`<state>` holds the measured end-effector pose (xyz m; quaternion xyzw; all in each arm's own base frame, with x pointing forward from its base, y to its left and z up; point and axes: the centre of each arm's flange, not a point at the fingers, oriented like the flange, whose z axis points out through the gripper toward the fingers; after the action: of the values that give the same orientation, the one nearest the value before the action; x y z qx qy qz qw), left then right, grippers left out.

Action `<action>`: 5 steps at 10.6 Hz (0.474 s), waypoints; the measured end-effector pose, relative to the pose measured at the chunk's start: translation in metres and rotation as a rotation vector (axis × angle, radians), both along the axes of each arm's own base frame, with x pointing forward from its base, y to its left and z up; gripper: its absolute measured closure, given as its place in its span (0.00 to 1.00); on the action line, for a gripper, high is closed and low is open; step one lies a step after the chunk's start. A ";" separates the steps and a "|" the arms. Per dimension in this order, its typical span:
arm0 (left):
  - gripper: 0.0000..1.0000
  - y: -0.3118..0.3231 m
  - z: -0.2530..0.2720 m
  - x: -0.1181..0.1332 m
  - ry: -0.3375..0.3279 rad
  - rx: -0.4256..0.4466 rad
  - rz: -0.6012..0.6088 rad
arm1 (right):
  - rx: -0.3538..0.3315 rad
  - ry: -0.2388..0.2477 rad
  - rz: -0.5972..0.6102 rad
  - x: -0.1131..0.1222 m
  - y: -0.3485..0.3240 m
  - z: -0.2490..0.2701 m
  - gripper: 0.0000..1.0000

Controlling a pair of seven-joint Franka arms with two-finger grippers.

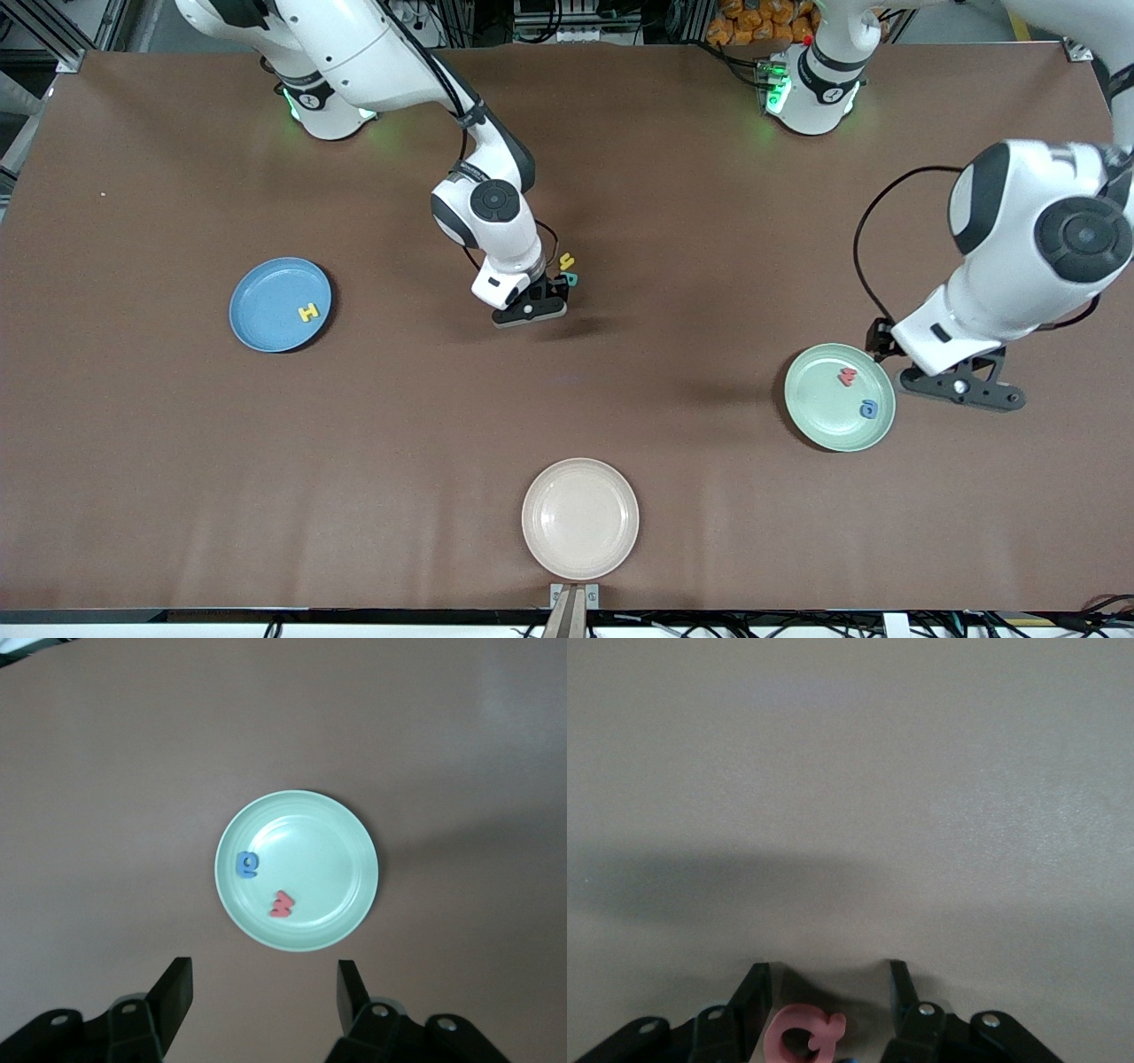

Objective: Sort uppercase to blue plate, lowercase to green plate
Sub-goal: 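Grasp the pink q with the right gripper while the left gripper withdraws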

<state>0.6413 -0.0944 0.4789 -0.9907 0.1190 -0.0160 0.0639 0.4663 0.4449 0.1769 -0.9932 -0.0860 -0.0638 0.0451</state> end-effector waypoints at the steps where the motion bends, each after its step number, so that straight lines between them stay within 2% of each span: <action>1: 0.21 0.008 0.026 -0.008 -0.021 -0.015 0.039 | 0.000 0.000 0.000 0.000 0.000 0.000 0.37; 2: 0.19 0.019 0.052 -0.017 -0.040 -0.049 0.073 | 0.000 0.001 0.001 -0.001 0.001 0.000 0.36; 3: 0.07 0.030 0.076 -0.025 -0.063 -0.087 0.105 | -0.001 0.003 0.002 -0.002 0.002 0.000 0.36; 4: 0.00 0.038 0.097 -0.034 -0.085 -0.106 0.123 | -0.001 0.006 0.004 -0.003 0.003 -0.001 0.36; 5: 0.00 0.040 0.111 -0.042 -0.095 -0.108 0.127 | -0.002 0.007 0.006 -0.005 0.004 -0.001 0.36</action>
<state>0.5994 -0.0540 0.5900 -0.9964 0.0517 -0.0655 0.0168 0.4614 0.4491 0.1763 -0.9933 -0.0888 -0.0599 0.0444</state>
